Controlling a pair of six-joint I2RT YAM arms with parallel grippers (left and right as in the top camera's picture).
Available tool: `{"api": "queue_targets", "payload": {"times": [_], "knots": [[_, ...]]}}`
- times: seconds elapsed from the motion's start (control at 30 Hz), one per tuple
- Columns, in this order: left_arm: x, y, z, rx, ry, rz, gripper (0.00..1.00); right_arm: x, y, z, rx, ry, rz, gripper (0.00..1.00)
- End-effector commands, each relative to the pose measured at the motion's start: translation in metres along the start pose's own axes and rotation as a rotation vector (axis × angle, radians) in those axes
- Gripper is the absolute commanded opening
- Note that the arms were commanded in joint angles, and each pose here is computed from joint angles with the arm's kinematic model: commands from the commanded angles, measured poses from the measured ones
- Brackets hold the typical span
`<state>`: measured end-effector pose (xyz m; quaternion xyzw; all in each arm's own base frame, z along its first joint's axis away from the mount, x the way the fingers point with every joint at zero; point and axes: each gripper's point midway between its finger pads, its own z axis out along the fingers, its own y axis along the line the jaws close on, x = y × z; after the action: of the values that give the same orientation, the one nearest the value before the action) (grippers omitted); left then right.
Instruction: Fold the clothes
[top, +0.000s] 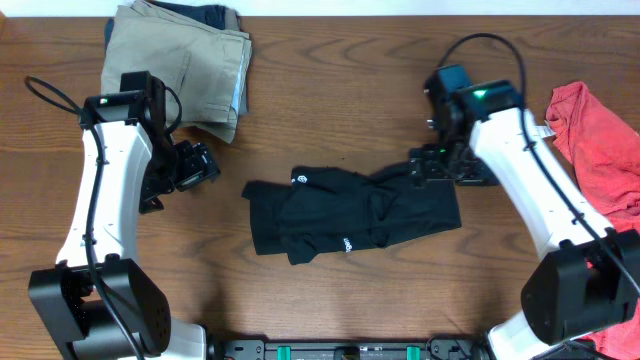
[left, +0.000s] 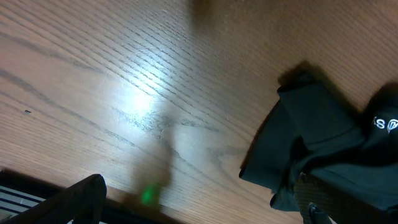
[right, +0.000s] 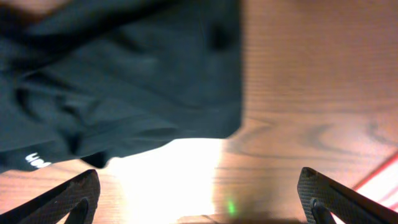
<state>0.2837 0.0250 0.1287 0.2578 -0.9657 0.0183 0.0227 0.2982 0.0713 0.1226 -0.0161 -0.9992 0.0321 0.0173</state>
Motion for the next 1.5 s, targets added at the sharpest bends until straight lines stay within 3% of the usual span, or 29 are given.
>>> {"api": "queue_targets", "payload": {"times": [0.0,0.17,0.33,0.73,1.0,1.17,1.47], "knots": [[0.002,0.001,0.004,-0.008,0.015,0.007,0.98,0.004,-0.011,0.009,-0.046,0.038,0.013,0.99],[0.002,0.001,0.004,-0.008,0.014,0.007,0.98,0.009,0.014,0.034,-0.231,0.067,-0.034,0.95],[0.002,0.001,0.004,-0.008,0.014,0.007,0.98,0.013,0.032,0.055,-0.333,0.067,-0.033,0.72],[0.002,0.001,0.004,-0.008,0.014,0.007,0.98,0.008,0.036,0.07,-0.353,0.032,-0.037,0.5],[0.002,0.001,0.004,-0.008,0.014,0.007,0.98,0.002,0.037,0.069,-0.358,0.006,-0.029,0.26],[0.002,0.001,0.004,-0.008,0.014,0.007,0.98,-0.009,0.04,0.068,-0.369,-0.033,-0.005,0.01],[0.002,0.001,0.004,-0.007,0.011,0.007,0.98,-0.042,0.095,0.044,-0.589,-0.171,-0.005,0.01]]}}
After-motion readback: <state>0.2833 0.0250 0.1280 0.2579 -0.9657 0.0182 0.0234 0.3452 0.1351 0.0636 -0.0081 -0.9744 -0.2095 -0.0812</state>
